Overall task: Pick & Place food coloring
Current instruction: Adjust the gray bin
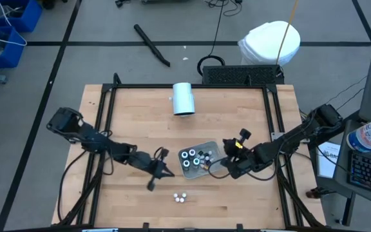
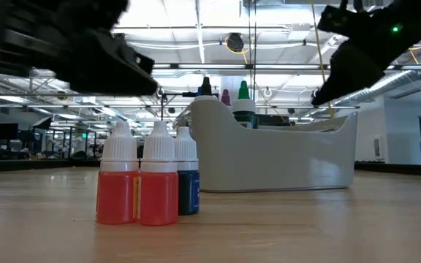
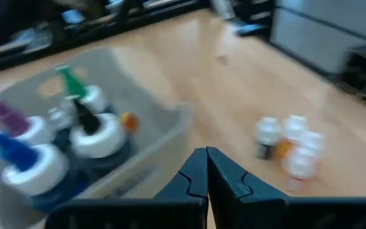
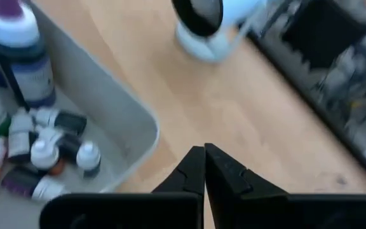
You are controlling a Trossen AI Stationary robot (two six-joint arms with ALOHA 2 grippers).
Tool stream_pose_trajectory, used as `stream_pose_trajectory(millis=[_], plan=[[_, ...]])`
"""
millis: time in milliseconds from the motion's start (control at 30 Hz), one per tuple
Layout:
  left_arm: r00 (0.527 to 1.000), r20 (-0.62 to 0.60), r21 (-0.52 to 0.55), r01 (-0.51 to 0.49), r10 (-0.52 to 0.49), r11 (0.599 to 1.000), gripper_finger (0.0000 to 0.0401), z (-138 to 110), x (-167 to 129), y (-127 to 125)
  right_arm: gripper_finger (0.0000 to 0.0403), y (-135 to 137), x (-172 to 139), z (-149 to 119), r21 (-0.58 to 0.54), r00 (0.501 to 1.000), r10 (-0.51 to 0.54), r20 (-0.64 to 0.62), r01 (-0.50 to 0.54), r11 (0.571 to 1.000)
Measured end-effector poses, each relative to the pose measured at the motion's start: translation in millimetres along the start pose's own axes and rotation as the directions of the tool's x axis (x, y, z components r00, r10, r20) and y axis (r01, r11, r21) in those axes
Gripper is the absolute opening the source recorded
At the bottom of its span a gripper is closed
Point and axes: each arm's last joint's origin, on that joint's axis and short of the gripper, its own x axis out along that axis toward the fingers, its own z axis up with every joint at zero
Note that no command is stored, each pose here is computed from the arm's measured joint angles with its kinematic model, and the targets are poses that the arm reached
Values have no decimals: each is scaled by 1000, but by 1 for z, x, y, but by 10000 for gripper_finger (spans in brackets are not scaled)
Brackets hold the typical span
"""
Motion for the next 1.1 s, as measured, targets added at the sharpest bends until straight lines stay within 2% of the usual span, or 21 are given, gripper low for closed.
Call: stream_pose_trajectory(millis=[200,667,800,967,1100], plan=[[997,-74,-27,-37,35,999,5,-10,14,11,0,0,0,-4,63,996,51,-76,-46,997],[990,-114,-42,-93,88,995,4,-16,14,27,0,2,12,-19,142,975,156,-160,-134,981],[987,-123,-48,-112,106,993,5,-17,14,32,0,5,16,-18,159,965,212,-152,-188,969],[979,-138,-66,-158,148,985,8,-19,13,40,0,12,17,-15,183,936,328,-130,-302,935],[973,-155,-71,-182,169,981,4,-21,12,43,0,14,16,-15,196,924,362,-121,-335,922]])
